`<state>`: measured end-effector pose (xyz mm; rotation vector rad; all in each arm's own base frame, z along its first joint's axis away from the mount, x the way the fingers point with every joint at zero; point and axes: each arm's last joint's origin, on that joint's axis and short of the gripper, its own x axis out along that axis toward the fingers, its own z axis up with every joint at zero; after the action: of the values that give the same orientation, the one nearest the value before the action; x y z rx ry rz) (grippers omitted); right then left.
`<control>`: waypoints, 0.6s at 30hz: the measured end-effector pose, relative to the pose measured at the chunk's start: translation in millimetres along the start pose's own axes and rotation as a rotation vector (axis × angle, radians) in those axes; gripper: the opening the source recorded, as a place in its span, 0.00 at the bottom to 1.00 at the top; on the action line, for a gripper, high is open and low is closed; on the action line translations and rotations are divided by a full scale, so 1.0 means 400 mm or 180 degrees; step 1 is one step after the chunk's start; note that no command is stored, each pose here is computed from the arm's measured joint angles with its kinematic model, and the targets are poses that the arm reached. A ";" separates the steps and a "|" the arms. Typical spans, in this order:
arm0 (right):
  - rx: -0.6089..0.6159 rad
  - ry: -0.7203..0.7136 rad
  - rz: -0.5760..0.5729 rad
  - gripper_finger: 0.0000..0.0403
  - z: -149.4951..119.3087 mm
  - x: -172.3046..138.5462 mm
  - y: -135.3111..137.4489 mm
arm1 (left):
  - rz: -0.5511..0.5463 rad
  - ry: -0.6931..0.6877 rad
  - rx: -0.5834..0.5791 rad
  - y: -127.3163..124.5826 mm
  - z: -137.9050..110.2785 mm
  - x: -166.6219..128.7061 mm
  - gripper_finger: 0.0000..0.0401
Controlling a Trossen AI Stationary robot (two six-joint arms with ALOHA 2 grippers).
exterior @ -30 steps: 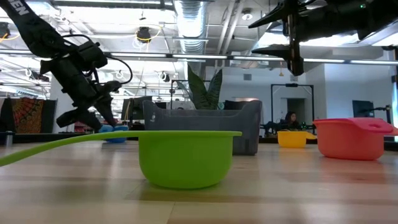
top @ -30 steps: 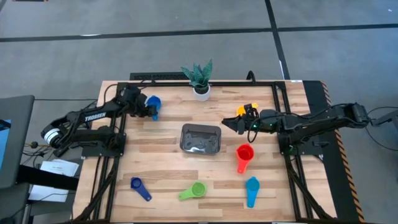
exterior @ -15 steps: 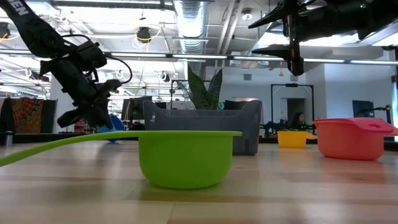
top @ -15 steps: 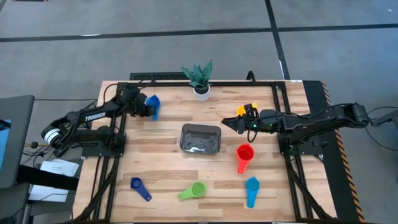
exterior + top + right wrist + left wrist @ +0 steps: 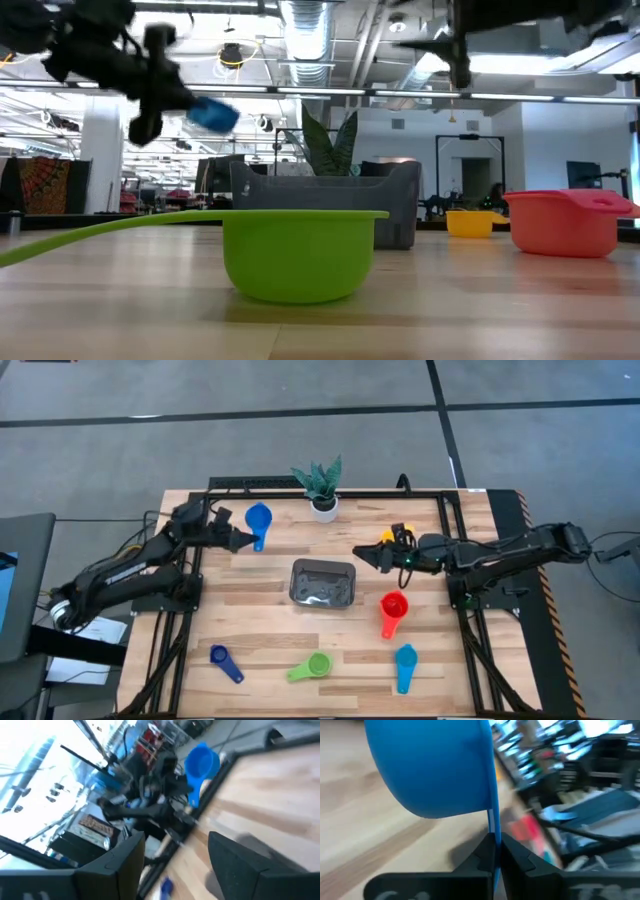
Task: Nest measuring cups in basket
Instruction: Stack the blue measuring cup on top of the red measuring cup
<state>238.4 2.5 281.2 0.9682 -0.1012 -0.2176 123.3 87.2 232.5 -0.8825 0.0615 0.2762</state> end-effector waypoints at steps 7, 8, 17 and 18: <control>-0.0310 0.0094 -0.0235 0.50 0.022 0.109 0.096 | -0.0448 -0.0334 0.0324 -0.095 -0.031 -0.023 0.00; -0.0395 0.0126 -0.0330 0.49 0.022 0.129 0.105 | -0.0446 -0.0349 0.0337 -0.101 -0.037 -0.022 0.00; -0.0770 0.0458 -0.0661 0.43 -0.004 0.275 0.164 | -0.0508 -0.0682 0.0633 -0.153 -0.066 0.003 0.00; -0.0793 0.0477 -0.0645 0.43 -0.009 0.288 0.169 | -0.0591 -0.0742 0.0636 -0.161 -0.064 0.006 0.00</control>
<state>360.6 16.3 333.7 0.7428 0.1593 -0.3347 144.3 29.1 264.4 -0.6478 -0.2055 0.1938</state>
